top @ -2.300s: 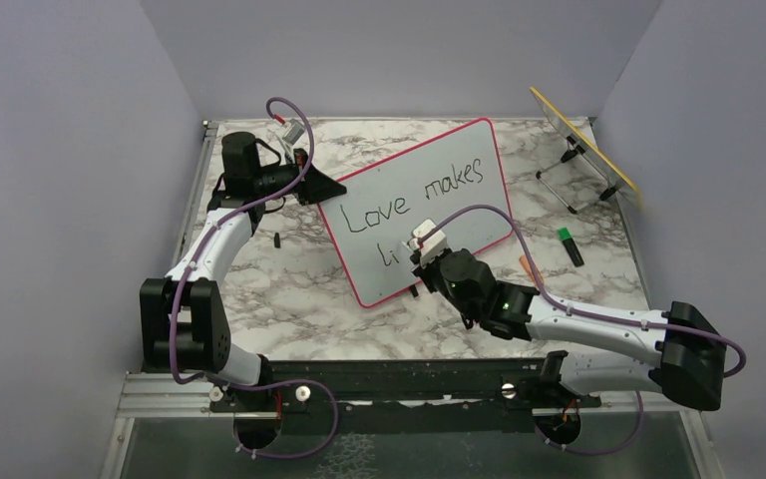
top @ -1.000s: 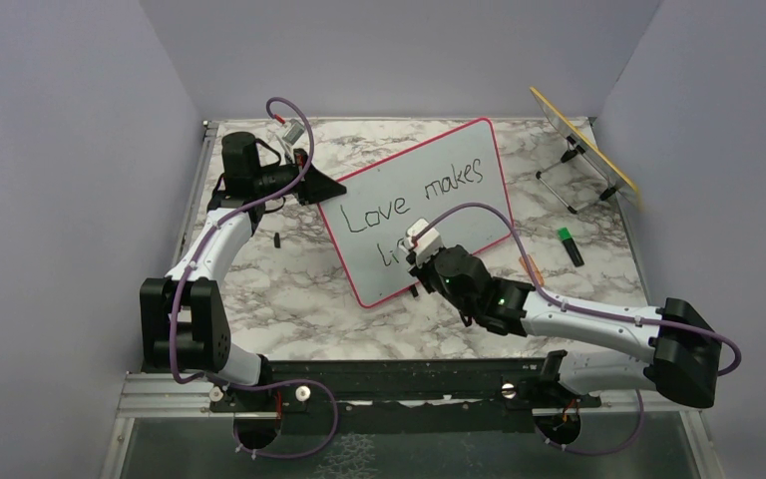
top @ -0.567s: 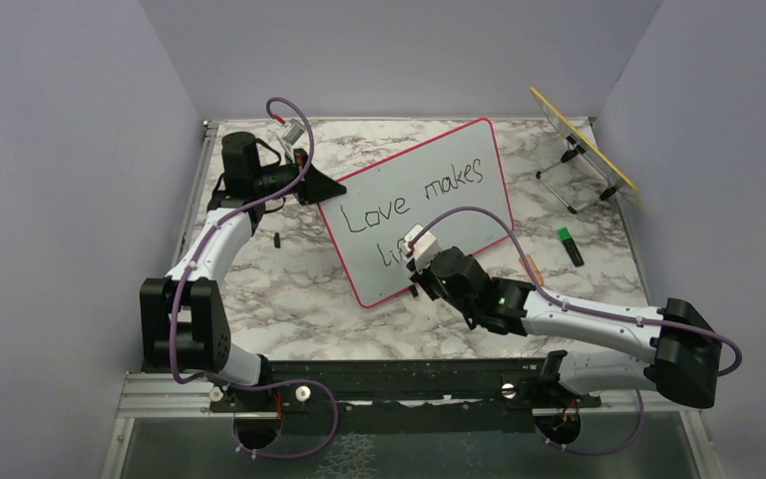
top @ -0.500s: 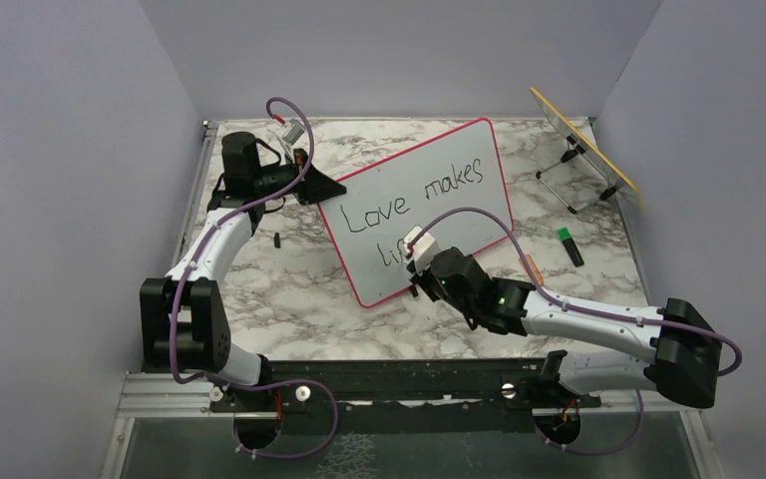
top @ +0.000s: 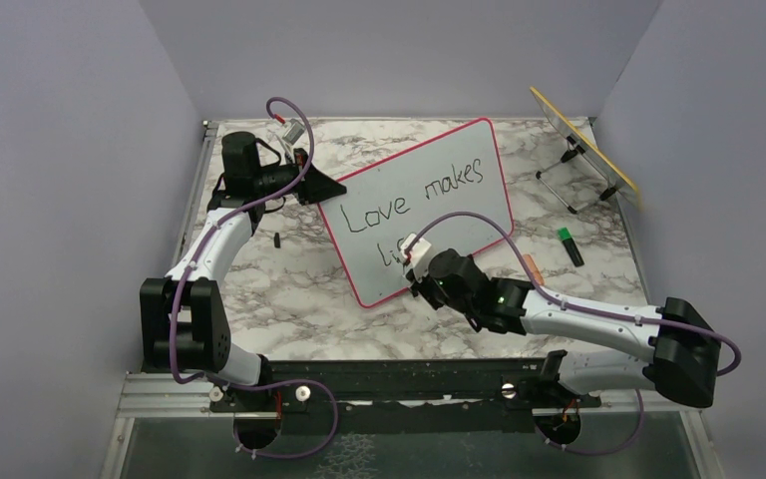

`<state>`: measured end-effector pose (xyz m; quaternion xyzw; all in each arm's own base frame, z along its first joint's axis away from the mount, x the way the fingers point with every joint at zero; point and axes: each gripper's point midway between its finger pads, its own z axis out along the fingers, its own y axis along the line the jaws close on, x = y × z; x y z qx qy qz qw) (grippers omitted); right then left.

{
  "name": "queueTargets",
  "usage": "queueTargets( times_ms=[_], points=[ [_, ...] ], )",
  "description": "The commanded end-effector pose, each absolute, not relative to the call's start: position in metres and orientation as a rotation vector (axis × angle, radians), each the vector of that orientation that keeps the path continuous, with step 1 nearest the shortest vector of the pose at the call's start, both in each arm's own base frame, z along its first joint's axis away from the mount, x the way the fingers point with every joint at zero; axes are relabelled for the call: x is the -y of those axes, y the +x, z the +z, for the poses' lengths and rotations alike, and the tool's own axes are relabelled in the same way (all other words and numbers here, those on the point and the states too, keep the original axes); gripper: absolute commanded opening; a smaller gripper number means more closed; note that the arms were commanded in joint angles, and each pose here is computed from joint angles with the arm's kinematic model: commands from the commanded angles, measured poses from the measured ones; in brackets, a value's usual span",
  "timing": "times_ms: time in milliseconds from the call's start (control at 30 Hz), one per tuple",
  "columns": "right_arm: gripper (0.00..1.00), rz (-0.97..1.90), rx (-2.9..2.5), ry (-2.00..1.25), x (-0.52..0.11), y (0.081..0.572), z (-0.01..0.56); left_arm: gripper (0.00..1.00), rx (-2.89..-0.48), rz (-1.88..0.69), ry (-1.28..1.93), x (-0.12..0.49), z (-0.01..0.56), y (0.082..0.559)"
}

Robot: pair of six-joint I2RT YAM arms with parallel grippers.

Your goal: Write a sentence on the whiteboard

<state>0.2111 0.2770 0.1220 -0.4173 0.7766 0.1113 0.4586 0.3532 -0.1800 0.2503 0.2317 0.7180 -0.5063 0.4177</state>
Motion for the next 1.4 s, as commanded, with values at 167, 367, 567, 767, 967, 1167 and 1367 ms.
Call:
queueTargets(
  times_ms=[167, 367, 567, 767, 967, 1167, 1367],
  points=[
    [0.01, 0.294, -1.815, -0.82, -0.278, 0.231, 0.168, 0.0, -1.923, -1.2, 0.502, 0.173, 0.212, 0.364],
    [0.01, 0.274, -1.766, -0.729, -0.277, 0.242, 0.181, 0.0, -1.923, -1.2, 0.502, 0.173, 0.212, 0.364],
    [0.01, 0.271, -1.767, -0.724, -0.28, 0.245, 0.177, 0.0, -1.923, -1.199, 0.502, 0.173, 0.212, 0.364],
    [0.01, 0.294, -1.77, -0.749, -0.286, 0.243, 0.175, 0.0, -1.924, -1.2, 0.501, 0.173, 0.212, 0.364],
    [0.01, 0.294, -1.776, -0.759, -0.287, 0.243, 0.172, 0.0, -1.922, -1.2, 0.503, 0.173, 0.212, 0.364],
    [0.01, 0.298, -1.779, -0.767, -0.29, 0.243, 0.17, 0.0, -1.924, -1.2, 0.501, 0.173, 0.212, 0.364],
    [0.01, 0.312, -1.775, -0.768, -0.294, 0.244, 0.169, 0.0, -1.923, -1.2, 0.504, 0.173, 0.212, 0.363]
  ],
)
